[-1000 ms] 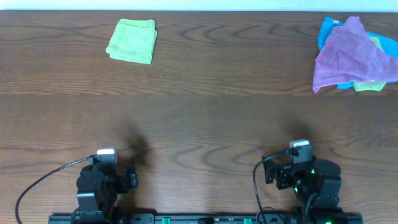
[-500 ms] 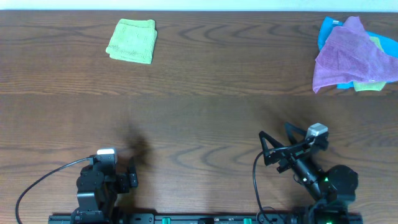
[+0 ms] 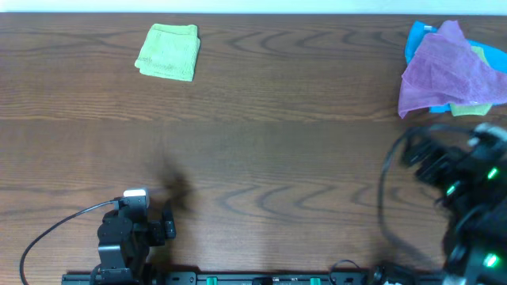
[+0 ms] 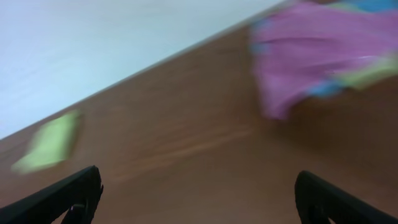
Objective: Fold the cloth
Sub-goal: 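Raise the right gripper and move it toward the cloth pile, then grasp the purple cloth on top of the pile with the right gripper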
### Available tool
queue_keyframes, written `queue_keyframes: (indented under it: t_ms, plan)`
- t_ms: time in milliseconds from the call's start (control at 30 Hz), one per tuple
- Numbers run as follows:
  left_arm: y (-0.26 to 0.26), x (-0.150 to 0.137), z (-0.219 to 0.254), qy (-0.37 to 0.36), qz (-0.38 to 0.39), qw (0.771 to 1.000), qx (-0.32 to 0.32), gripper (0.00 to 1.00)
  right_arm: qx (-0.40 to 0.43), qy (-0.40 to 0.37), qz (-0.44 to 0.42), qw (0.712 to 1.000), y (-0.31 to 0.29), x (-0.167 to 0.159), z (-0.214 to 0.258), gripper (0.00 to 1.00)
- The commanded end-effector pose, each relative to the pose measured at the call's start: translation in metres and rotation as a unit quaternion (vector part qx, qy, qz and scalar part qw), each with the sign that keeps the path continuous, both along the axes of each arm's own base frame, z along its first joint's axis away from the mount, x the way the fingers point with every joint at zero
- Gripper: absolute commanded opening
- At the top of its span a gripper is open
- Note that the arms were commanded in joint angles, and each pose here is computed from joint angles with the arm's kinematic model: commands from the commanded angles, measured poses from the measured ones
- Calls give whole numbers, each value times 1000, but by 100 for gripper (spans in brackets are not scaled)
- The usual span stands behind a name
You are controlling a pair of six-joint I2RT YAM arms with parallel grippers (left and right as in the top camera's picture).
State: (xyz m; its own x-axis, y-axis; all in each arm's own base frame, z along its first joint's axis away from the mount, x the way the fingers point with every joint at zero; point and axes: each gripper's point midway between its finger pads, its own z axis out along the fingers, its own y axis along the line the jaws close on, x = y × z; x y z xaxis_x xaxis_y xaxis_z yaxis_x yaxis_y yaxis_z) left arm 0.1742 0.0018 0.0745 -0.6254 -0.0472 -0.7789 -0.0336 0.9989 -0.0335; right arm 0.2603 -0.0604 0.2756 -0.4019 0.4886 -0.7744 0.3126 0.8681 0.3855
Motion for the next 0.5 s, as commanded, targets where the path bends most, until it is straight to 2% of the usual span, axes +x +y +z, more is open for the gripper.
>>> queue_keyframes:
  t_ms: [0,167,300,367,467]
  plan:
    - [-1,-8,-22,35,-7,999,5,95,-45,49,-102,993,-60,10,5,99]
    - [-1,-8,-22,35,-7,999,5,95,-43,137,-36,989,-93,66,-16,99]
    - [-1,-8,-22,35,-7,999,5,95,-6,196,43,980,-89,97,-43,99]
    - [-1,-8,-22,35,-7,999,5,95,15,191,63,979,-86,110,-47,99]
    - [-1,-8,-22,35,-7,999,5,95,47,139,91,985,-84,137,-43,99]
